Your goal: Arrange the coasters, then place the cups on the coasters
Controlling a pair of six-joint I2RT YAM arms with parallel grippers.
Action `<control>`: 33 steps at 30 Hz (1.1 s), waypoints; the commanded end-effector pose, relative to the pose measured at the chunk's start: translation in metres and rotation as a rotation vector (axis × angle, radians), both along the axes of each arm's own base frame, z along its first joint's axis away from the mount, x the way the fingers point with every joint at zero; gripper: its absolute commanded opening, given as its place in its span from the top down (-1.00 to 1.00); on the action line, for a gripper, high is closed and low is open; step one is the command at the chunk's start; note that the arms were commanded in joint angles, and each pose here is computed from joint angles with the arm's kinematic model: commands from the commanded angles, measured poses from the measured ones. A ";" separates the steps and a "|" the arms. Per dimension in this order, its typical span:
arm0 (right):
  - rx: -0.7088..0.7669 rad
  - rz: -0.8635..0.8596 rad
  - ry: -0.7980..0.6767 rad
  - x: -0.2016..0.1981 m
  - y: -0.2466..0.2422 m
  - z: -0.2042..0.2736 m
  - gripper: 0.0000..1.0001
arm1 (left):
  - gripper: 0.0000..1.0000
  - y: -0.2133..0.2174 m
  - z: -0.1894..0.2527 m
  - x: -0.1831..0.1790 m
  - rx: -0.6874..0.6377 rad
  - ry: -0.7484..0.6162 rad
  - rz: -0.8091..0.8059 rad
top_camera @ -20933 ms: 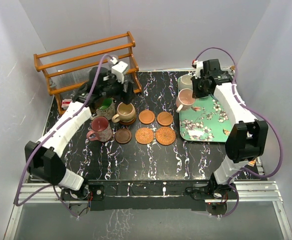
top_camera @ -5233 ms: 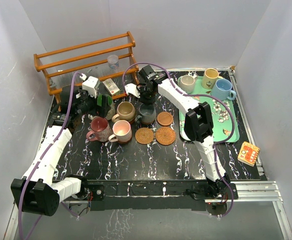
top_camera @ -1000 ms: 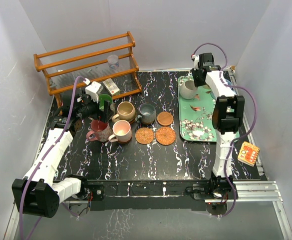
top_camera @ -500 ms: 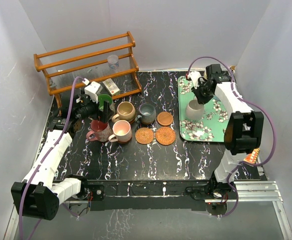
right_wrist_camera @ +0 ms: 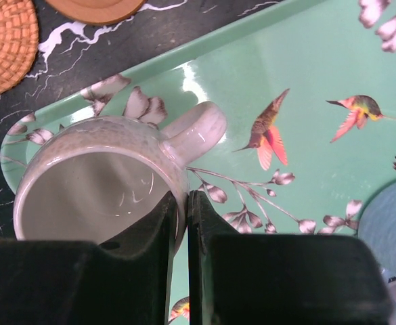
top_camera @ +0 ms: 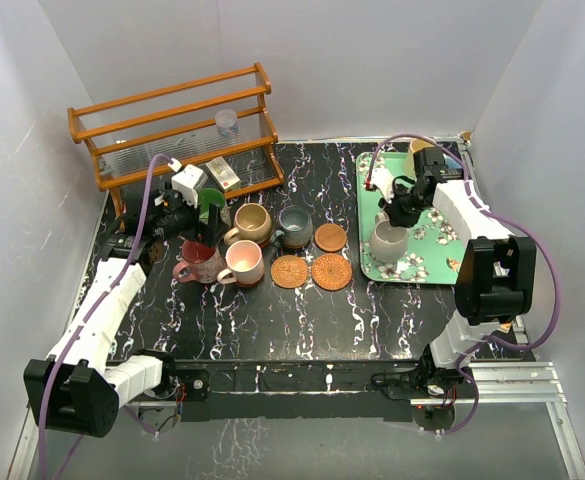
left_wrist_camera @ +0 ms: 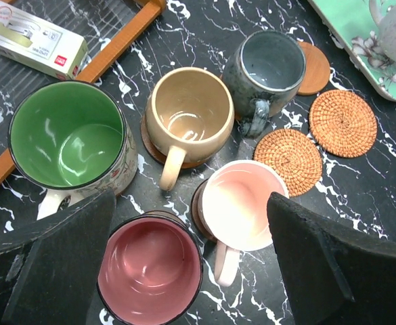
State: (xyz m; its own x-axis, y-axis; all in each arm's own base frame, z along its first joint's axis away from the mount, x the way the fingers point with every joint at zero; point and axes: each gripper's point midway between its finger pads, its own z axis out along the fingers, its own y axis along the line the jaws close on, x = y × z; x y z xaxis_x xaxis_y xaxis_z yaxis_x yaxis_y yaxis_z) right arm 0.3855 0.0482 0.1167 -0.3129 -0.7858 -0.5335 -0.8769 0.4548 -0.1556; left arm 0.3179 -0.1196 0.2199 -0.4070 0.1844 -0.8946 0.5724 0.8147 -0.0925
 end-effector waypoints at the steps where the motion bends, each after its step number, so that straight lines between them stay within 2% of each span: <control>1: 0.028 0.100 -0.133 0.004 0.010 0.026 1.00 | -0.85 -0.001 0.009 0.005 0.012 -0.017 -0.023; 9: 0.002 0.133 -0.167 -0.006 0.008 0.014 0.94 | -0.86 -0.004 0.004 0.008 -0.003 0.004 -0.026; 19: -0.035 0.072 -0.194 -0.008 -0.002 0.023 0.45 | -0.87 -0.004 0.002 0.006 -0.011 0.003 -0.027; 25: -0.002 -0.139 -0.131 -0.012 -0.010 0.030 0.15 | -0.87 -0.005 0.002 0.003 -0.014 -0.004 -0.032; 33: -0.006 -0.532 -0.088 -0.030 -0.038 0.031 -0.01 | -0.88 -0.008 -0.001 0.001 -0.029 0.001 -0.046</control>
State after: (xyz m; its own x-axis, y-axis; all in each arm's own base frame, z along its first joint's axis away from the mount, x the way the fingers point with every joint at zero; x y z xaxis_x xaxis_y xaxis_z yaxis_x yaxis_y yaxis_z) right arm 0.3524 0.0266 0.1261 -0.5040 -0.6860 -0.5248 -0.7146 0.6725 -0.1928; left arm 0.3215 -0.1224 0.2054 -0.4415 0.1945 -0.8759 0.5817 0.8053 -0.1144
